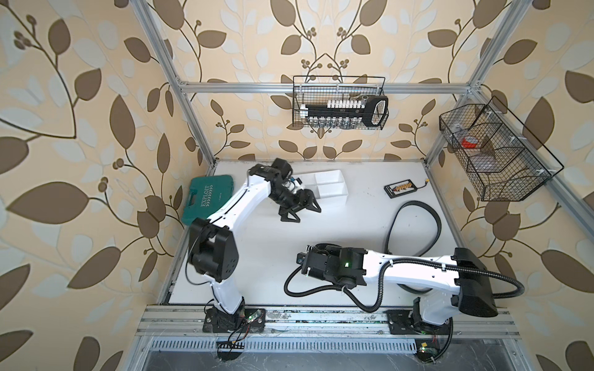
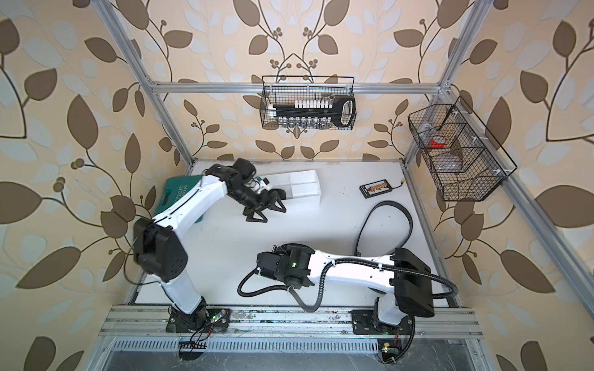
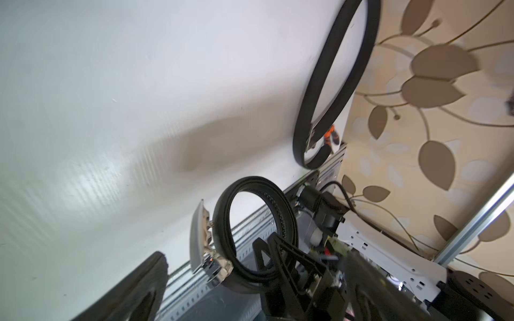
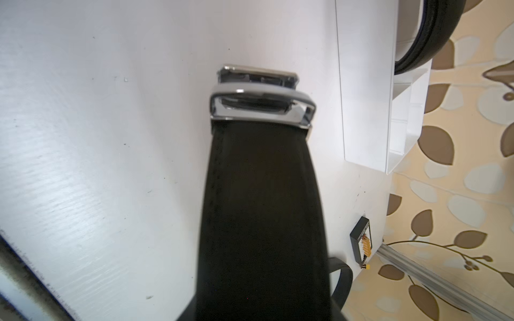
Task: Place the belts into the storage roll
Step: Pick up the belt from the center of the board, then adjust the container at the center of the board.
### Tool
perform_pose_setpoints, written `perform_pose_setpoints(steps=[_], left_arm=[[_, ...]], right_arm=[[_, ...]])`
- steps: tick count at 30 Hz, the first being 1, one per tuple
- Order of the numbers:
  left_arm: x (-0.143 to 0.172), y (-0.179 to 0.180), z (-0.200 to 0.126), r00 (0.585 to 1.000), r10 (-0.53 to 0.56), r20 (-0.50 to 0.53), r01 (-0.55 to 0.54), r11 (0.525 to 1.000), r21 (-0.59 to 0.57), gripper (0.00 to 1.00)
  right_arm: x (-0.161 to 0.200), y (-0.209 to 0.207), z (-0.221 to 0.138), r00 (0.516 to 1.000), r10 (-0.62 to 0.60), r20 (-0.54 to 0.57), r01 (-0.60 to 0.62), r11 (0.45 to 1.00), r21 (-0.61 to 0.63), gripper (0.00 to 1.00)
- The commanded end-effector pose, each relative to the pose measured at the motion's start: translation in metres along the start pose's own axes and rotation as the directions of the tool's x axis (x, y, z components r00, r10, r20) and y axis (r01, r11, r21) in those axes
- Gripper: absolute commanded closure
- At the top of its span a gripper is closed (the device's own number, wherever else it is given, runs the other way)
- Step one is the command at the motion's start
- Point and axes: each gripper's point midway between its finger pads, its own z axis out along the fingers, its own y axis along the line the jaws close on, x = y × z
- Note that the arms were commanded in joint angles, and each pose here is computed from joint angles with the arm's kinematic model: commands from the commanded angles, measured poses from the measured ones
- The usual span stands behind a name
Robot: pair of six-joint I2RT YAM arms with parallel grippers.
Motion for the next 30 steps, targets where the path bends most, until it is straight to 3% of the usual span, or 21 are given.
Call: perform_pose_setpoints(steps=[1, 5, 10, 18, 24, 30], left_arm=[[-0.024, -0.004, -0.048, 0.968, -0.031, 0.249, 0.01, 0.996, 0.086, 0.01], [-0.019, 0.012, -0.072, 0.915, -0.028, 0.402, 0.001, 0.998, 0.068, 0.01], [-0.007, 0.038, -0.08, 0.857, -0.013, 0.515, 0.025, 1.0, -0.017, 0.01], [0.007, 0.066, -0.095, 0.789, 0.043, 0.613, 0.053, 0.989, -0.138, 0.01], [0.011, 0.082, -0.082, 0.818, 0.057, 0.573, 0.059, 0.981, -0.182, 0.01], [0.006, 0.097, -0.066, 0.837, 0.051, 0.544, 0.068, 0.978, -0.197, 0.01]], right_arm=[[-0.002, -0.025, -0.014, 0.985, 0.146, 0.088, -0.143, 0.989, -0.037, 0.83], [0.001, -0.069, -0.026, 0.941, 0.289, 0.176, -0.28, 0.957, -0.075, 0.82], [0.004, -0.142, -0.048, 0.826, 0.47, 0.311, -0.446, 0.882, -0.149, 0.82], [0.013, -0.206, -0.047, 0.767, 0.532, 0.359, -0.521, 0.843, -0.136, 0.82], [0.01, -0.247, -0.044, 0.715, 0.556, 0.424, -0.55, 0.821, -0.15, 0.81], [0.01, -0.283, -0.031, 0.714, 0.537, 0.45, -0.54, 0.831, -0.135, 0.8]])
